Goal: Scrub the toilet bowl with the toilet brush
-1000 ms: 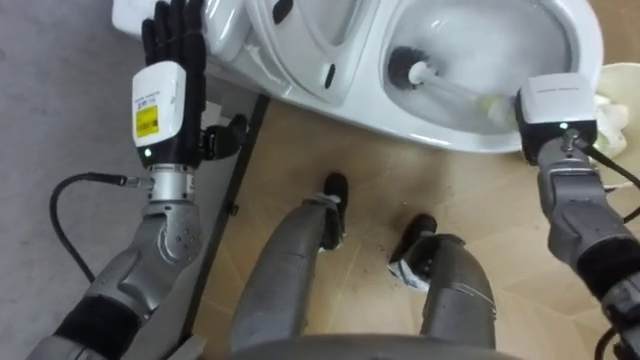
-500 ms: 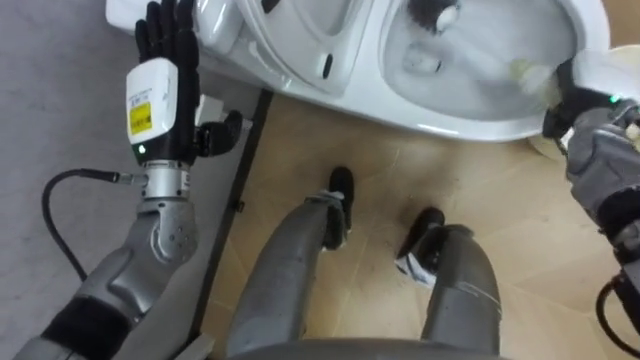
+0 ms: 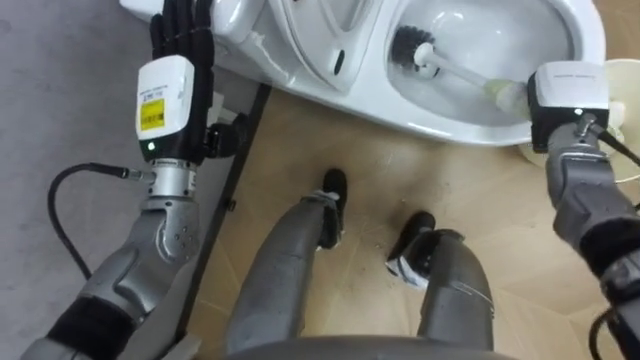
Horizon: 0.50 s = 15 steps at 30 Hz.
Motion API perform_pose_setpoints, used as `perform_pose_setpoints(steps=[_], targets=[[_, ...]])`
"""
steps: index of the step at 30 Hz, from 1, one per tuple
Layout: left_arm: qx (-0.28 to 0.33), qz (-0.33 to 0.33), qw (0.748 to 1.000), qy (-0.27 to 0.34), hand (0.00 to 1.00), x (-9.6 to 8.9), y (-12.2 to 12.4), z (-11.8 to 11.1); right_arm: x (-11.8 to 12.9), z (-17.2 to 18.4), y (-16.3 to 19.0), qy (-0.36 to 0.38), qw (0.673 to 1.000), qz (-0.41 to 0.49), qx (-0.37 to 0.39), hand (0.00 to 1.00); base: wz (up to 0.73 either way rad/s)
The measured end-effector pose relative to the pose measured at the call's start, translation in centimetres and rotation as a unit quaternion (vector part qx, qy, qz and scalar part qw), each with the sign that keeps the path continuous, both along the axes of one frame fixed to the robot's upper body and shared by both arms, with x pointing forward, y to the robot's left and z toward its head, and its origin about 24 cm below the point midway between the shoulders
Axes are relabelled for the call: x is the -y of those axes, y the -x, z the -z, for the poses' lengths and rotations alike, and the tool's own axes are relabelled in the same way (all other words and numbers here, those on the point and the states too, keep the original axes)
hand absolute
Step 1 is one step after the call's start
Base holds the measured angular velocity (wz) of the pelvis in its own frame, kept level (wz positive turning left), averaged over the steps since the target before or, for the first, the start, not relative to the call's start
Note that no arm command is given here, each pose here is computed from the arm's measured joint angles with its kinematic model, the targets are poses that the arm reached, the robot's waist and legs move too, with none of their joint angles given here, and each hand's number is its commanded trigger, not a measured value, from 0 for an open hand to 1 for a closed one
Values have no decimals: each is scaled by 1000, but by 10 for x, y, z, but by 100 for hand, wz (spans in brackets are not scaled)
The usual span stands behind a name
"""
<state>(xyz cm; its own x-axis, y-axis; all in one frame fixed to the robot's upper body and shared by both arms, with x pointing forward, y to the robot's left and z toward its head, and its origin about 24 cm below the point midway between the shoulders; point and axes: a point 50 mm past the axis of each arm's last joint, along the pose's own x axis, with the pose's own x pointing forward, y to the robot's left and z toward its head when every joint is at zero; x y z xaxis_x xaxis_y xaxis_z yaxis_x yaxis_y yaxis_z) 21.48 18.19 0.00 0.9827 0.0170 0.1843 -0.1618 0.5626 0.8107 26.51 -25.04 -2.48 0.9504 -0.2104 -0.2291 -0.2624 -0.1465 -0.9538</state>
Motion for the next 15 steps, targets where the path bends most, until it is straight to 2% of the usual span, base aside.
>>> perform_pose_setpoints(steps=[4, 7, 11, 15], targets=[[-14, -15, 1000, 19, 0, 1, 6, 8, -9, 5, 13, 0, 1000, 2, -17, 100, -3], [-20, -20, 999, 27, 0, 0, 8, 11, -3, 6, 11, 6, 999, 13, -29, 100, 0], [-20, -16, 999, 29, 0, -1, 5, 11, 20, 6, 1, 41, 997, 26, -57, 100, 0], [-1, 10, 1000, 21, 0, 6, -3, 2, 61, -17, -21, 50, 996, 58, -49, 100, 21]])
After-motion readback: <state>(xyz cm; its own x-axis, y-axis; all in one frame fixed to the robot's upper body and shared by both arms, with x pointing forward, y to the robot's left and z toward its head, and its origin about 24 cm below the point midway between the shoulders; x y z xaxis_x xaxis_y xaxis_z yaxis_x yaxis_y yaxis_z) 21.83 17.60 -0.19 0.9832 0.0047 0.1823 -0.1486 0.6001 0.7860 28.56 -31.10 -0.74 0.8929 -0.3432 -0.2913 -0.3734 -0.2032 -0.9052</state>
